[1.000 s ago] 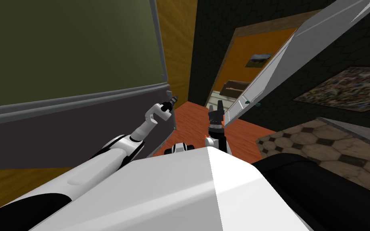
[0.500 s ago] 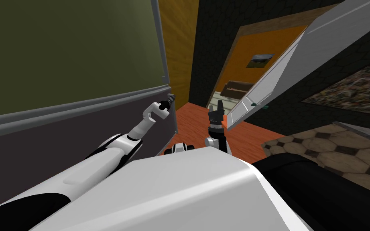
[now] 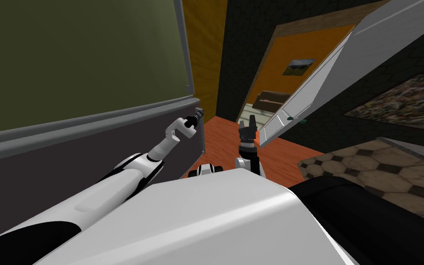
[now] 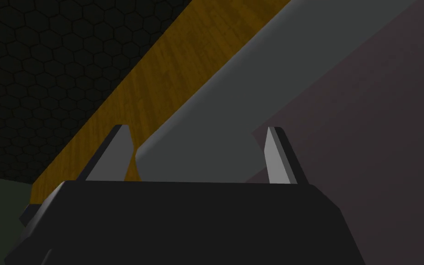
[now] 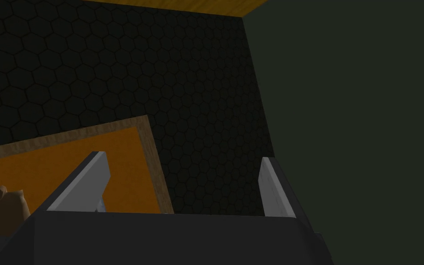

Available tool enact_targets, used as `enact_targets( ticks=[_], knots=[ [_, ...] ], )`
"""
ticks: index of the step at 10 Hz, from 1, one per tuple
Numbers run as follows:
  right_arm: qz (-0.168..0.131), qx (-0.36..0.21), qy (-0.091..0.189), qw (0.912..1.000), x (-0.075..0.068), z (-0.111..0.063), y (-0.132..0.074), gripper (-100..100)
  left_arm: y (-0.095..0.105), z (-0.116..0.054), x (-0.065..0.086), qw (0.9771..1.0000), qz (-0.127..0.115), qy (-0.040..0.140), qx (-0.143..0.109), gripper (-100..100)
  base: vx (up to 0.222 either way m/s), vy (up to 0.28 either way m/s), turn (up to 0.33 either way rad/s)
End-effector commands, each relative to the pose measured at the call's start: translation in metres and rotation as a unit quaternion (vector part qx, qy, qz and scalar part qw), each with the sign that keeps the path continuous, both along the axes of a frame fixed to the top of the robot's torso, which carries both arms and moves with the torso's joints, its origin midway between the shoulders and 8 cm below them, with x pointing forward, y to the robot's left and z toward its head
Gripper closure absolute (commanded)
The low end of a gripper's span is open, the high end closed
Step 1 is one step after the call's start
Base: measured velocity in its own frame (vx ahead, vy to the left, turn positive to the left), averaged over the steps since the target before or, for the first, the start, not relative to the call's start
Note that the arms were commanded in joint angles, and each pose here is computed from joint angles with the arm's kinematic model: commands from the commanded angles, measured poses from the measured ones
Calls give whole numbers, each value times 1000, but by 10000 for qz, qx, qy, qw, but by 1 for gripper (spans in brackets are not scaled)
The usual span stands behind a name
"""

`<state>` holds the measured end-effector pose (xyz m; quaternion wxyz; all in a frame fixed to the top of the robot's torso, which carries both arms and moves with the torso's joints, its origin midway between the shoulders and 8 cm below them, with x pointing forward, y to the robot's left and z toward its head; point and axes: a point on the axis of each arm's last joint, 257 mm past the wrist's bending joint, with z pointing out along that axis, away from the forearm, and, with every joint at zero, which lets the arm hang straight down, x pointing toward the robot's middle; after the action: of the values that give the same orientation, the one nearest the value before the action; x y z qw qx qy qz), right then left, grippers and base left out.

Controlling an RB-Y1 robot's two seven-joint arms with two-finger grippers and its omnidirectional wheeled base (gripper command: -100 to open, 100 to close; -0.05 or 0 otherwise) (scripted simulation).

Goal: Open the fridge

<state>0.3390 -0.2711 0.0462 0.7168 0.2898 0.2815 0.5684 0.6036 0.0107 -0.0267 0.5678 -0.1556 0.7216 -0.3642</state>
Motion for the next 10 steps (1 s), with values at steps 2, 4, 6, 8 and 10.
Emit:
enact_targets(
  ticks=[2, 4, 6, 8, 10],
  knots=[
    [0, 1, 0, 10000, 0, 0, 0, 0, -51, 0, -41, 9980, -635, 23, -67, 100, -260, -2, -47],
    [0, 0, 0, 10000, 0, 0, 0, 0, -64, 0, -53, 9968, -796, 30, -68, 100, -159, 11, -43],
    [-1, 0, 1, 10000, 0, 0, 0, 0, -88, -1, -78, 9937, -1120, 50, -70, 100, -119, 37, -25],
    [-1, 0, 1, 10000, 0, 0, 0, 0, -99, -1, -91, 9917, -1282, 63, -71, 100, -115, 14, -41],
    [-1, 0, 1, 10000, 0, 0, 0, 0, -105, -7, -100, 9907, -1356, 64, 7, 100, -61, 16, -25]
  ],
)
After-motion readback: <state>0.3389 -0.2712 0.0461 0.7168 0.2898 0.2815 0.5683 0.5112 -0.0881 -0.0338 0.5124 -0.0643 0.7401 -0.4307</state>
